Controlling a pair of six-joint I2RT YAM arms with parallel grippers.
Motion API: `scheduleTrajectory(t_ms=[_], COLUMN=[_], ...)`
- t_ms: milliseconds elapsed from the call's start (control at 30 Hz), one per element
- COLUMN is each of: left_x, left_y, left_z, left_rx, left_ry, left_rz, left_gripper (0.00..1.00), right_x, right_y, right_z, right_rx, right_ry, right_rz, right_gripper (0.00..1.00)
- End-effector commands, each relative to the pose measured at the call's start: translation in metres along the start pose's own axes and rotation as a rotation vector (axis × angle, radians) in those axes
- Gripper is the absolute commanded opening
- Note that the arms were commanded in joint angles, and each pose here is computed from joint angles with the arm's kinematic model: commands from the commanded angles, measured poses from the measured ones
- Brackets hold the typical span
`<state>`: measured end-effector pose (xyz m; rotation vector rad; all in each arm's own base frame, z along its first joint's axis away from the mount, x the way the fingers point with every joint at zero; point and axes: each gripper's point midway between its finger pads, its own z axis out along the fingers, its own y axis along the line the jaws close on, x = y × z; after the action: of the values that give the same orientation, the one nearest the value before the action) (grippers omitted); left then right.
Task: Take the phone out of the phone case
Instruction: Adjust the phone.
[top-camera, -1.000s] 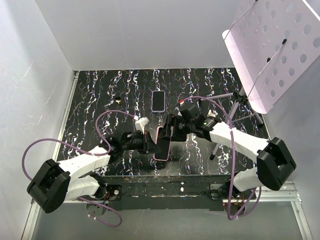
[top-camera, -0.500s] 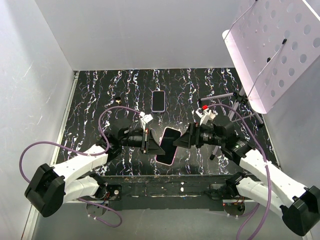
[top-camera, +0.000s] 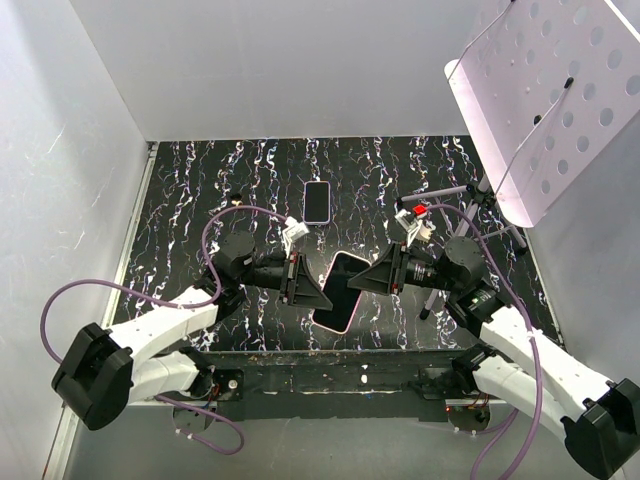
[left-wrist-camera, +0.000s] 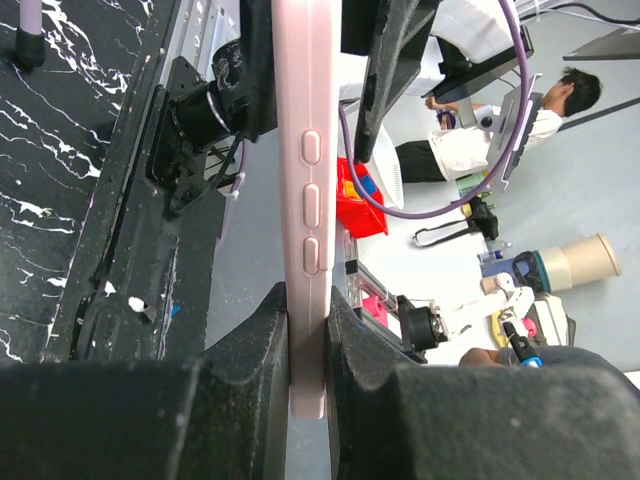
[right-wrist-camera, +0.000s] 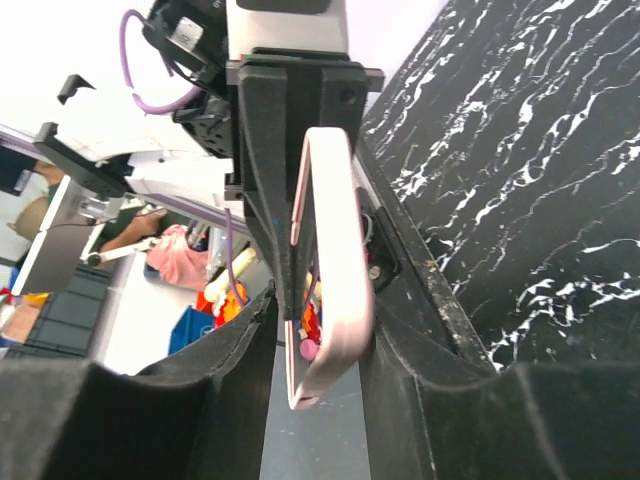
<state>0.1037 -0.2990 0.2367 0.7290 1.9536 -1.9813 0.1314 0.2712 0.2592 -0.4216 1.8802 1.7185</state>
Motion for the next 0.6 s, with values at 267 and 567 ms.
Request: scheduleTrajectory(t_ms=[267, 567], left_x=[-0.037, -0.018], left_y=[-0.023, 0.014], left_z=[0.012, 0.001], left_rx=[0.062, -0.093], left_ry=[-0.042, -0.142], left_rz=[0.052, -0.038], left_gripper=[0.0, 0.7], right_x=[-0.018, -0.033], right_y=[0.023, 0.017], right_z=[0.007, -0.014], right_rx=[-0.135, -0.048], right_ry=[-0.053, -0.167], right_rz=[-0.019, 0.052], right_gripper=[0.1, 0.01])
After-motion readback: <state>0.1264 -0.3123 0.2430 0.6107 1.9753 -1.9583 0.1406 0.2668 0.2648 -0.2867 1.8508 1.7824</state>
